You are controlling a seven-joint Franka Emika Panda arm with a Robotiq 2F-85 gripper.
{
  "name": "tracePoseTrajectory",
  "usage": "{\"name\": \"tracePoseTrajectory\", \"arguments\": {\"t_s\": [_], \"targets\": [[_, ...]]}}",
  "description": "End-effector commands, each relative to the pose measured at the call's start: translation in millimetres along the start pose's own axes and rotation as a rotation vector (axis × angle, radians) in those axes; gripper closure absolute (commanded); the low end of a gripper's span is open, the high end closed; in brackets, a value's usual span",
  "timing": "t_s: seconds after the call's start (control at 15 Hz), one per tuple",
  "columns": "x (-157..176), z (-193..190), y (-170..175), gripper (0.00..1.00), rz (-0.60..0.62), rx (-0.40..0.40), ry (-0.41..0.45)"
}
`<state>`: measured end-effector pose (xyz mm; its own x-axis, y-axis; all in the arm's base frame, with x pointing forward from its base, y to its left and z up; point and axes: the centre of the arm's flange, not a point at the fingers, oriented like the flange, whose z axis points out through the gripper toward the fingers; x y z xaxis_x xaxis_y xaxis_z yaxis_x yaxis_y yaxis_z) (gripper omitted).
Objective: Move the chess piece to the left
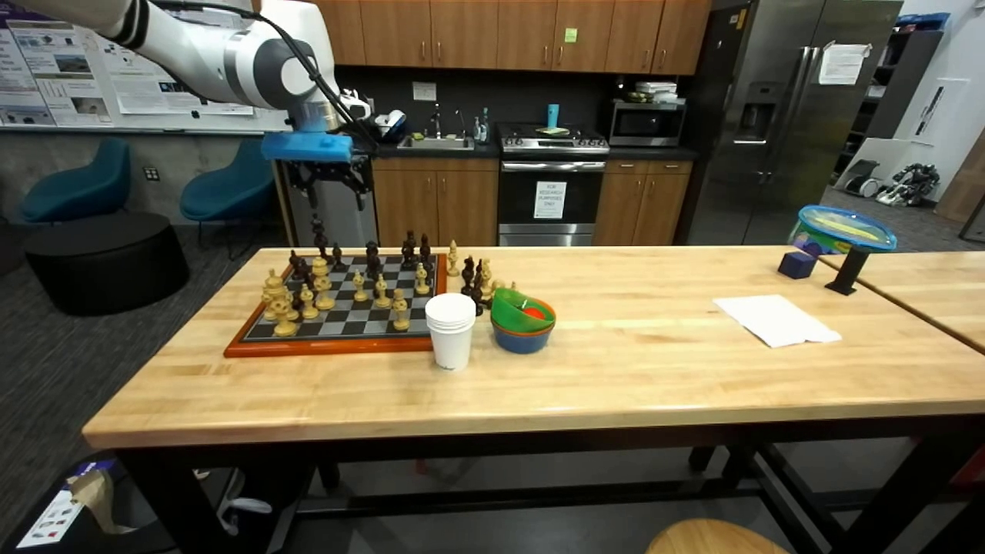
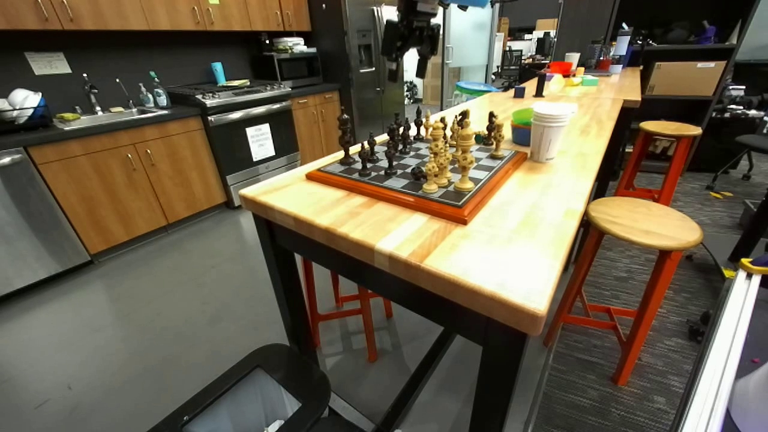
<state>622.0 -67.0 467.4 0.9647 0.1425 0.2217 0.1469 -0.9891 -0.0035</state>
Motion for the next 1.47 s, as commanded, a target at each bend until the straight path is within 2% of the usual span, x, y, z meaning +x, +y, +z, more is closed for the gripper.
{"name": "tracePoseTrajectory", "arguments": {"t_s": [0.0,0.33,0.4,0.8,0.93,1.4], "targets": [[36,10,18,0.0,0.03,0.02,-0.008],[64,29,41,0.0,0.063,0.015,0.003],[41,29,30,0.0,0.041,-0.002,0.001],[53,35,39,0.0,0.05,-0.004,0.002],[60,41,49,0.0,0.067,0.018,-0.006],[88,61,83,0.0,0.101,0.01,-0.016]]}}
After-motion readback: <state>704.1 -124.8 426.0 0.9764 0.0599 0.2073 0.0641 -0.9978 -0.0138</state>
